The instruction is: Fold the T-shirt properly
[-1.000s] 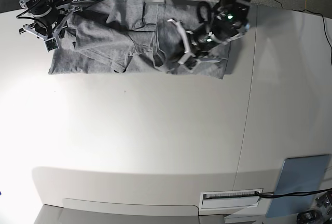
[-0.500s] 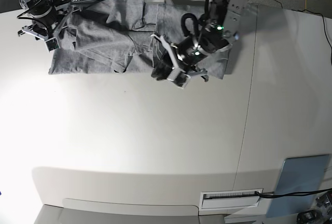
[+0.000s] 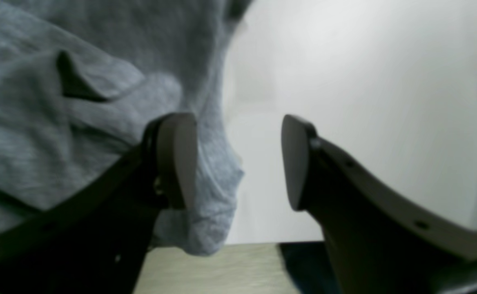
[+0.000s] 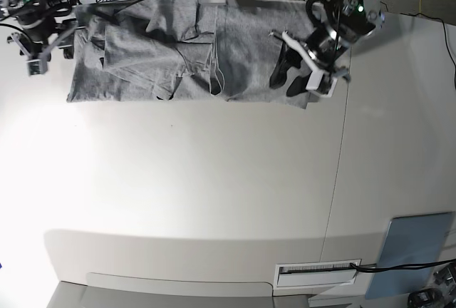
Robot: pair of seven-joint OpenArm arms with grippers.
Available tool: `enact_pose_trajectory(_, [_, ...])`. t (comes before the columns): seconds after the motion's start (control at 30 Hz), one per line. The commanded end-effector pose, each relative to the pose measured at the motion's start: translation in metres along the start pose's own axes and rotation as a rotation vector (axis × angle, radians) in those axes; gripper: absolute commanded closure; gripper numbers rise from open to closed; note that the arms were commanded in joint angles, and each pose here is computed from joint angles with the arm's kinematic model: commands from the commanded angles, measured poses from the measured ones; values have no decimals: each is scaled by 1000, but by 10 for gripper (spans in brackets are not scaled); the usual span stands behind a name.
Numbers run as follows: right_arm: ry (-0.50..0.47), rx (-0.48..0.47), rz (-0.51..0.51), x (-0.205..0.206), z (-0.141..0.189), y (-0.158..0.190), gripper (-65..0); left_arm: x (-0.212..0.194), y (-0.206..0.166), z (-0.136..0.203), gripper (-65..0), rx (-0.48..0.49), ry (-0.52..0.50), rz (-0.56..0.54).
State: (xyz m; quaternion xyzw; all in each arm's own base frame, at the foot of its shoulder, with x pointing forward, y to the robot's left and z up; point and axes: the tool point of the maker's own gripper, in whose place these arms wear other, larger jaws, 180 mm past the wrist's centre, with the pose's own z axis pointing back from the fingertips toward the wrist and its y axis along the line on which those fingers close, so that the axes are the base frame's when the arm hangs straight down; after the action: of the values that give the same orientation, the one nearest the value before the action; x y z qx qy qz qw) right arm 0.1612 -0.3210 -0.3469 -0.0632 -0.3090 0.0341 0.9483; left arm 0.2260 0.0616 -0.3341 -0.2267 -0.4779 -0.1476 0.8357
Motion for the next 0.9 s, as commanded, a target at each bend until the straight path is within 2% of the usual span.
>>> enact_pose_trajectory(0.0, [-29,2,-14,7,2,-8,-325,11,-3,4,-245,-7,-55,3])
enact_pose_trajectory(0.27, [59,189,-204,-24,-27,-13,-325,-6,-6,10,-245,-7,-7,25])
enact_pose_trajectory(0.5, [91,394,-294,-46,-35,7,-324,-13,-5,11,-245,9,21,4])
enact_pose_trajectory(0.87, [66,423,-301,-38,-39,9,-324,-14,-5,12,-245,9,24,6])
